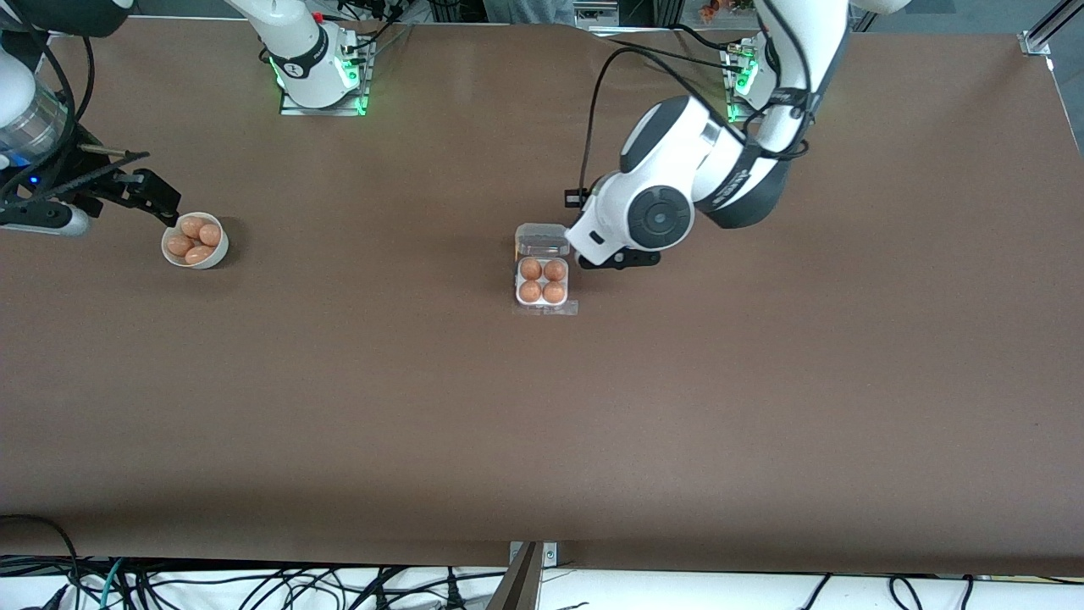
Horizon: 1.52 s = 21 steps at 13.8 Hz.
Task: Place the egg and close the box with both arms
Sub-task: 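Withdraw the right gripper while the left gripper reaches the box lid, then grasp the open lid with the left gripper and fold it shut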
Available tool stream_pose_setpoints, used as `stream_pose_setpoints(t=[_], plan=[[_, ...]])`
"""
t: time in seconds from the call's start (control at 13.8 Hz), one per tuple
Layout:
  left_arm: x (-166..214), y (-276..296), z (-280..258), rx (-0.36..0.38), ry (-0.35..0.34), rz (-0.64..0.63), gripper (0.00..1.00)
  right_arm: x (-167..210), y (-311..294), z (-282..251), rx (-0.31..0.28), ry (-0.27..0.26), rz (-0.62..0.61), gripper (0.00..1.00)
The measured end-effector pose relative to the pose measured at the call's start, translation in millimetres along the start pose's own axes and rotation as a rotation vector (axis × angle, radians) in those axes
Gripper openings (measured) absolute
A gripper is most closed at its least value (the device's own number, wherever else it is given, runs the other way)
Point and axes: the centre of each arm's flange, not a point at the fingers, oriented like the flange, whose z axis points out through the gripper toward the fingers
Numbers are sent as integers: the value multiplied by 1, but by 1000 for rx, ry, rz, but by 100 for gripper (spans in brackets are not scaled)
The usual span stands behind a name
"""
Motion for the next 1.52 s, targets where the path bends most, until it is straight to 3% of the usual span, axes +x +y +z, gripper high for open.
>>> stream_pose_setpoints(t=[0.58, 1.52], plan=[[10, 52, 89, 96, -46, -9, 12, 6, 35, 1, 25, -8, 45, 100], [19, 73, 103, 34, 36, -133, 10, 15, 27, 0, 50, -20, 43, 100]])
